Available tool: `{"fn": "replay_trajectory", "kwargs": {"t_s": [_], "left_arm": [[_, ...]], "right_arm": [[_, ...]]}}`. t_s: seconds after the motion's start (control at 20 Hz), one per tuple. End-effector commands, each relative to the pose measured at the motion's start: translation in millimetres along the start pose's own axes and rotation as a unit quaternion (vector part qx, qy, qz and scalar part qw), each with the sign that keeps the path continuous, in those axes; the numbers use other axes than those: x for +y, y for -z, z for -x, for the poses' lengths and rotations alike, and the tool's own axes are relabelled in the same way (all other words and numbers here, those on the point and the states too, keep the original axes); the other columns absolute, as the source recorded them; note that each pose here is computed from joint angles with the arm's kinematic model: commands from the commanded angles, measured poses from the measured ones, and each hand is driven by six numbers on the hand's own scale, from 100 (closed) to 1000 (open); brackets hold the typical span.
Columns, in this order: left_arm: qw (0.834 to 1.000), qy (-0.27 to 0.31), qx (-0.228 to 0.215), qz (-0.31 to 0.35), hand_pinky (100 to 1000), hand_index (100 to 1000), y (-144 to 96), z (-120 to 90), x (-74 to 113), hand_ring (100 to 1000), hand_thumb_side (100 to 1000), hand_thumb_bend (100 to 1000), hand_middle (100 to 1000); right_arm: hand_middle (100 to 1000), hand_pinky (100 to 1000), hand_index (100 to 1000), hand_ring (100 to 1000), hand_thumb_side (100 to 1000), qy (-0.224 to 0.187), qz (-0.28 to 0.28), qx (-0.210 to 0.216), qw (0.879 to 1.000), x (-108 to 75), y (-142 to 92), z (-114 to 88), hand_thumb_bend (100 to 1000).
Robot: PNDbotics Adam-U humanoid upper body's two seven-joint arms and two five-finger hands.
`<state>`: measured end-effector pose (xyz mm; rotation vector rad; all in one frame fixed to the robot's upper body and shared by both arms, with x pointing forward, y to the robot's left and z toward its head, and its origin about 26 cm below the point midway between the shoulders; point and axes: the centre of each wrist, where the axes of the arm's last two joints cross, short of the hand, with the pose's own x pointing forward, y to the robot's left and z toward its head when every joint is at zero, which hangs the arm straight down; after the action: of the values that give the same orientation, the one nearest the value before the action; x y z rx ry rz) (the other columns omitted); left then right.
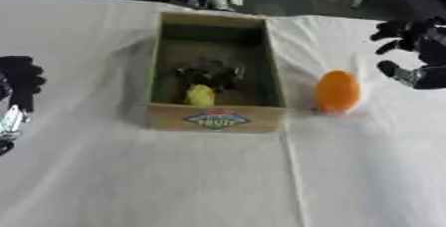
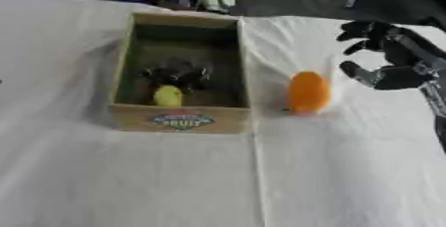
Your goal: Pick up objects on the table and place them in the box.
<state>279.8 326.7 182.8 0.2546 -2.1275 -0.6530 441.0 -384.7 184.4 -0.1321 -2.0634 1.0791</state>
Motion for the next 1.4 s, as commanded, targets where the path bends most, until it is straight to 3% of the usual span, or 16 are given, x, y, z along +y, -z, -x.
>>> {"fn": "replay_trajectory", "kwargs": {"t_s": [0.05, 0.45, 0.85, 1.25, 1.4], "left_arm": [[1.000, 0.007, -0.012, 0.005, 727, 830, 2.7, -6.6, 1.7, 722, 345, 100, 691], [1.000, -0.003, -0.013, 0.009, 724, 830, 4.8, -7.2, -0.8, 717, 348, 100, 686], [1.000, -0.005, -0.011, 0.007, 724, 830, 4.2, -6.7, -1.0, 716, 356, 100, 684], [1.000, -0.004, -0.010, 0.007, 724, 830, 3.7, -6.4, -1.3, 716, 356, 100, 685], [1.000, -0.004, -0.010, 0.008, 724, 830, 3.3, -6.1, -1.8, 716, 355, 100, 684]], "right_arm": [[725, 704, 879, 850, 287, -0.124, -0.168, -0.108, 0.972, -8.2, 3.3, -0.7, 324], [730, 699, 886, 846, 323, -0.126, -0.166, -0.087, 0.974, 7.7, 17.5, 8.1, 348], [726, 697, 884, 843, 357, -0.132, -0.179, -0.054, 0.973, 25.9, 15.4, 19.5, 337], [720, 689, 869, 832, 392, -0.155, -0.212, -0.029, 0.964, 36.7, 14.4, 23.7, 366], [679, 674, 823, 799, 353, -0.178, -0.225, -0.014, 0.958, 35.0, 12.8, 23.6, 392]]}}
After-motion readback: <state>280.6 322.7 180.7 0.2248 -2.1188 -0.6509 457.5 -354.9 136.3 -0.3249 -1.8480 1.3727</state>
